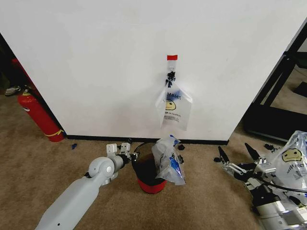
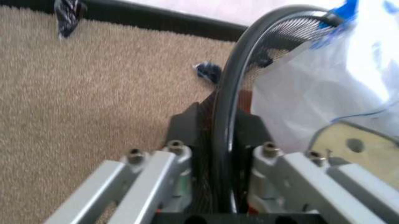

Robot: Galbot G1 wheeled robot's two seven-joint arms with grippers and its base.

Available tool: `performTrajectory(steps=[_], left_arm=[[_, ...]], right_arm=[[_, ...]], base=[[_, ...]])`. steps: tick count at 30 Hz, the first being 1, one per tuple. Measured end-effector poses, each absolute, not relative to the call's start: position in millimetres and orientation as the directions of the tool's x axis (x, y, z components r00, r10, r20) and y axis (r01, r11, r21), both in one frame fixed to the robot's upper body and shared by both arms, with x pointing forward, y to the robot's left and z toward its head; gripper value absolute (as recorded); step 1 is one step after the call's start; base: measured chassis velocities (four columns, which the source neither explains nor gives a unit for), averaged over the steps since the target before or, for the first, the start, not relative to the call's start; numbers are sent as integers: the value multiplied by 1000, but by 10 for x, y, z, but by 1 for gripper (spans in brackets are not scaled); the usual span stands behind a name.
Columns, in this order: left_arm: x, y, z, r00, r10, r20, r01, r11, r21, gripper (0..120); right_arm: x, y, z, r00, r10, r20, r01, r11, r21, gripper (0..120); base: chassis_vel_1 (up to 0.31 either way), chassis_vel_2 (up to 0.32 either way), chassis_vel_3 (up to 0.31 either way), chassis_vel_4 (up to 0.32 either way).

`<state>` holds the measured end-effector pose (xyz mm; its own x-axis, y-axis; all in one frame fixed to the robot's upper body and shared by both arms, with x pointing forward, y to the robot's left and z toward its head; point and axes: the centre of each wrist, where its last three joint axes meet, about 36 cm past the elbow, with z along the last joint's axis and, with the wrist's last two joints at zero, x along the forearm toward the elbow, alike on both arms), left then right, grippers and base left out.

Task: Pick up the garbage bag from the wall and place it over the trash bin.

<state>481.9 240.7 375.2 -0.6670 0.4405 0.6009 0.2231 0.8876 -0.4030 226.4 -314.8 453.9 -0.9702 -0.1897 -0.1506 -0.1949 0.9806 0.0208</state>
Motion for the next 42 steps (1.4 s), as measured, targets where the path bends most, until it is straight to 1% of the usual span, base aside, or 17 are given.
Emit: performTrajectory(steps=[1, 3, 7, 8, 9, 12, 15, 16, 17, 19, 22, 25, 27, 32, 37, 39, 42], left_arm=[[4819, 2407, 3752, -667, 441, 601, 223, 888, -403, 20], [4810, 2424, 3815, -673, 446, 590, 234, 885, -402, 25], [4802, 2488, 3964, -682, 445, 581, 253, 888, -383, 45], [4798, 2500, 3996, -685, 444, 578, 256, 889, -380, 49], [4798, 2500, 3996, -685, 444, 578, 256, 889, -380, 49], [4740, 2534, 4155, -701, 446, 556, 276, 889, -365, 62], [4598, 2529, 4470, -750, 430, 503, 313, 900, -302, 75], [4598, 2529, 4470, -750, 430, 503, 313, 900, -302, 75], [4580, 2517, 4512, -759, 426, 493, 318, 903, -291, 77], [4468, 2394, 4777, -792, 426, 436, 360, 904, -230, 87], [4362, 2137, 5072, -792, 469, 391, 431, 883, -186, 97], [4315, 1971, 5198, -779, 498, 382, 469, 866, -173, 99], [4277, 1674, 5321, -741, 544, 393, 530, 834, -156, 100], [4285, 1187, 5332, -650, 586, 483, 611, 781, -126, 100], [4414, 695, 5419, -626, 547, 555, 625, 778, -61, 100], [4427, 649, 5426, -626, 540, 562, 624, 780, -54, 100], [4555, 411, 5418, -633, 478, 610, 600, 800, -3, 100]], right_arm=[[2264, -3148, 4539, -970, -190, -151, -195, 981, 21, 100], [2265, -3145, 4537, -970, -190, -150, -196, 980, 22, 100], [2279, -3128, 4524, -969, -194, -151, -201, 979, 28, 100], [2281, -3127, 4525, -969, -195, -151, -202, 979, 28, 100], [2281, -3127, 4525, -969, -195, -151, -202, 979, 28, 100], [2284, -3131, 4528, -969, -197, -149, -204, 979, 28, 100], [2285, -3151, 4526, -975, -177, -138, -181, 983, 23, 100], [2285, -3151, 4526, -975, -177, -138, -181, 983, 23, 100], [2285, -3156, 4523, -977, -167, -132, -171, 985, 17, 100], [2298, -3177, 4510, -993, -93, -72, -91, 996, -26, 100], [2335, -3193, 4511, -1000, 14, -12, 14, 999, -47, 100], [2355, -3199, 4524, -998, 64, 13, 63, 997, -54, 100], [2376, -3208, 4542, -991, 128, 38, 125, 990, -72, 100], [2376, -3187, 4564, -986, 160, 41, 155, 982, -106, 100], [2393, -3163, 4537, -989, 150, 16, 146, 980, -134, 100], [2396, -3164, 4528, -990, 144, 10, 141, 980, -138, 100], [2399, -3155, 4517, -992, 125, -4, 125, 982, -140, 100]], base=[[0, 0, 0, 0], [0, 0, 0, 0], [0, 0, 0, 0], [0, 0, 0, 0], [0, 0, 0, 0], [0, 0, 0, 0], [0, 0, 0, 0], [0, 0, 0, 0], [0, 0, 0, 0], [0, 0, 0, 0], [0, 0, 0, 0], [0, 0, 0, 0], [0, 0, 0, 0], [0, 0, 0, 0], [0, 0, 0, 0], [0, 0, 0, 0], [0, 0, 0, 0]])
